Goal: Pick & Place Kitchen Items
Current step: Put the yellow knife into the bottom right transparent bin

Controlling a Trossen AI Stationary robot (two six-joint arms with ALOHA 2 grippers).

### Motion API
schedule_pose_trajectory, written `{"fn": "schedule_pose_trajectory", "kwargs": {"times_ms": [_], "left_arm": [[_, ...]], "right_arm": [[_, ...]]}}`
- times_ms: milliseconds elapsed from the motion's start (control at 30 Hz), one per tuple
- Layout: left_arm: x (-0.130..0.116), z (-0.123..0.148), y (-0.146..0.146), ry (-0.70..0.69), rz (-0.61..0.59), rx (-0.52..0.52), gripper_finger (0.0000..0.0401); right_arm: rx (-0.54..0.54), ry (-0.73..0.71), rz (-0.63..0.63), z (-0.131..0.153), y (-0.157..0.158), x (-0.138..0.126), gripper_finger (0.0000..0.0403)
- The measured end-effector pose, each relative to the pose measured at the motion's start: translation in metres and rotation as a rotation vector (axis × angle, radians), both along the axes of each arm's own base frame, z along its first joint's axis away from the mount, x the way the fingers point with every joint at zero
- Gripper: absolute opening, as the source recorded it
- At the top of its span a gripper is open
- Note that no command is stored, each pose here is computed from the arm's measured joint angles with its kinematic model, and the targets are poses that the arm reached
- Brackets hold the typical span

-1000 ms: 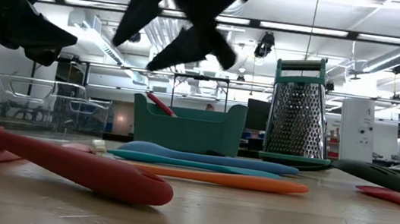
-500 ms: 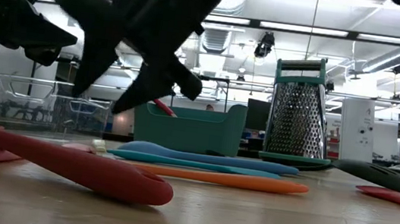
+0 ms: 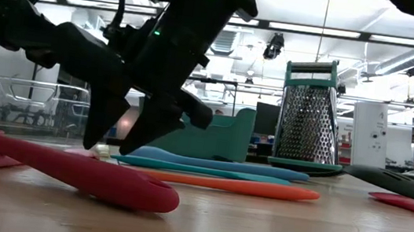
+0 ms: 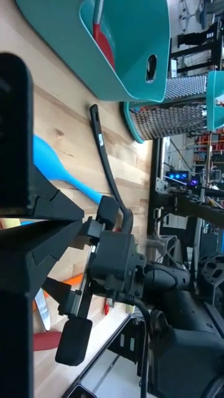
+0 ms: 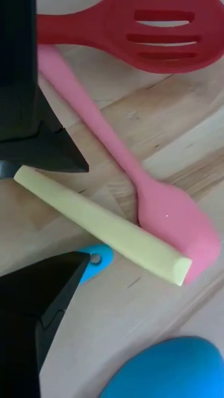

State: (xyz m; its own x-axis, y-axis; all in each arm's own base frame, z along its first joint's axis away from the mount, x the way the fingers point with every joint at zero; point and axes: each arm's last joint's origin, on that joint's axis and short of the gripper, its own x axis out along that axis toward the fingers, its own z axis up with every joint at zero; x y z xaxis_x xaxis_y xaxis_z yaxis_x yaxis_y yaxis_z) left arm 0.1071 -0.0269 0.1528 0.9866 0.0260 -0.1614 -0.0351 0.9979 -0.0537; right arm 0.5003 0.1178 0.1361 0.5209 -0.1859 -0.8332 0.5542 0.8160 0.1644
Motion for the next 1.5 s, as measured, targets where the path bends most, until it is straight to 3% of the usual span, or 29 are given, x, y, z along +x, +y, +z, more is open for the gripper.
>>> {"fn": "schedule_pose_trajectory", "kwargs": {"times_ms": [367,800,1133,1500], "left_arm": [[0.0,0.0,0.0,0.0,0.0,0.0,0.0012],[0.0,0.0,0.0,0.0,0.0,0.0,0.0012],[0.0,0.0,0.0,0.0,0.0,0.0,0.0012],[0.0,0.0,0.0,-0.001,0.0,0.0,0.0012]], "right_arm": [[-0.009,0.026,0.005,-0.014,0.002,0.0,0.0174],[-0.027,0.044,0.013,-0.012,0.0,-0.002,0.0055],[-0.041,0.065,0.063,-0.002,0.0,-0.003,0.0052],[-0.071,0.083,0.093,0.032,0.005,-0.013,0.0052]]}}
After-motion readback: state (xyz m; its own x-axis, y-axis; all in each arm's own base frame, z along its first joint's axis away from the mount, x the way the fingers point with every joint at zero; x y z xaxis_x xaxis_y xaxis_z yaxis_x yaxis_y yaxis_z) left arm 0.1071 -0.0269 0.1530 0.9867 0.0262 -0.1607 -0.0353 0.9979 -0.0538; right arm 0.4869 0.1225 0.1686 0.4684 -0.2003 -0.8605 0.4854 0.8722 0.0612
